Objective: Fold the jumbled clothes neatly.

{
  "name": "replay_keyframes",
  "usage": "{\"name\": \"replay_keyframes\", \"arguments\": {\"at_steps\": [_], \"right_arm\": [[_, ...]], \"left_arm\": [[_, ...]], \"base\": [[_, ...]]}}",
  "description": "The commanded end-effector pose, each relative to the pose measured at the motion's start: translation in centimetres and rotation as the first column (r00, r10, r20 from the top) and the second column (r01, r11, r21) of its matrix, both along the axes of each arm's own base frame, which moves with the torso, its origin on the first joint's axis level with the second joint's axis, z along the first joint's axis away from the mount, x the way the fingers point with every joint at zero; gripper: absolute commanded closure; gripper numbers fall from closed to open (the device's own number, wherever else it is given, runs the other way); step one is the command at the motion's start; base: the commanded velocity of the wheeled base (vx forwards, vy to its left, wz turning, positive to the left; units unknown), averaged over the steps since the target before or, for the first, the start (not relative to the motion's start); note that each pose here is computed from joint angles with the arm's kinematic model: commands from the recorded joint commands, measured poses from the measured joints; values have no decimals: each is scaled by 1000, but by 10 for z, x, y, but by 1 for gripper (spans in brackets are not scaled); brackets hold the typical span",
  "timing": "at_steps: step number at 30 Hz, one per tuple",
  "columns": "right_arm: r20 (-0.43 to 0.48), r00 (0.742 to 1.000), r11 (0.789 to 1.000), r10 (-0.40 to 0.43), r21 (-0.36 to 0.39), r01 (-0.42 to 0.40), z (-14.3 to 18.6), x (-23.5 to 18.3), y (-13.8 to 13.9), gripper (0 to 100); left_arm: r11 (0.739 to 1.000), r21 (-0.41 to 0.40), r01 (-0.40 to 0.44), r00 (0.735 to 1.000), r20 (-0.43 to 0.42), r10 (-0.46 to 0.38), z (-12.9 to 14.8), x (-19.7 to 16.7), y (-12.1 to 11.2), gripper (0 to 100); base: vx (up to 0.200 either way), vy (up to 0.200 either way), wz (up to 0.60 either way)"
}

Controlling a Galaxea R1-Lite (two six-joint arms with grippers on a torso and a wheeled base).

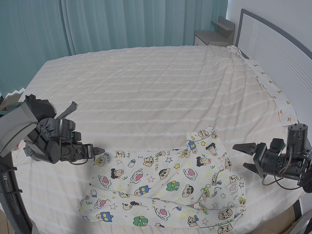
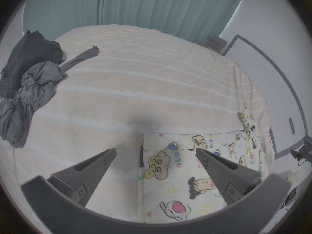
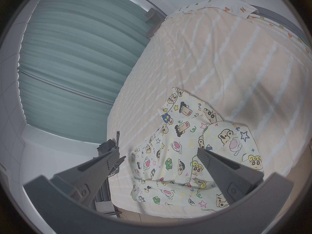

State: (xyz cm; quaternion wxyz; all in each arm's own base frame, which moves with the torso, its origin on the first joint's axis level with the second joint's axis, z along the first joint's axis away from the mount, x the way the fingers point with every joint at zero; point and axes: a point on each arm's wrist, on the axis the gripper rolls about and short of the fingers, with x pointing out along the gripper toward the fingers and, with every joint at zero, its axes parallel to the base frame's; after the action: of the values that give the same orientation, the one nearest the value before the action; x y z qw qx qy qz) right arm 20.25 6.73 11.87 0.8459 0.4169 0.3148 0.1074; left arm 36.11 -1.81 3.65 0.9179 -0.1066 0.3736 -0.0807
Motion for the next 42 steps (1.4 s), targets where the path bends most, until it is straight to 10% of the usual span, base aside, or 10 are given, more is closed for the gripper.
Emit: {"name": "replay_keyframes", "arguments": {"at_steps": [1, 19, 20, 42], "right_arm": [[-5, 1000, 1000, 11, -2, -11, -1, -2, 2, 0], [-32, 999, 1000, 16, -7, -16, -7, 1, 3, 0], [-38, 999, 1000, 13, -9, -13, -9, 3, 3, 0], [-182, 983, 947, 13, -315, -71, -77, 189, -16, 0]], "left_arm": [[1000, 14, 10, 997, -77, -9, -41, 24, -2, 0], [997, -67, 41, 997, -59, -45, -41, 37, -28, 0], [997, -70, 39, 997, -61, -43, -40, 36, -28, 100], [995, -82, -51, 999, 3, 51, -12, 37, -24, 100]], "base": [[0, 0, 0], [0, 0, 0], [0, 0, 0], [0, 0, 0]]}}
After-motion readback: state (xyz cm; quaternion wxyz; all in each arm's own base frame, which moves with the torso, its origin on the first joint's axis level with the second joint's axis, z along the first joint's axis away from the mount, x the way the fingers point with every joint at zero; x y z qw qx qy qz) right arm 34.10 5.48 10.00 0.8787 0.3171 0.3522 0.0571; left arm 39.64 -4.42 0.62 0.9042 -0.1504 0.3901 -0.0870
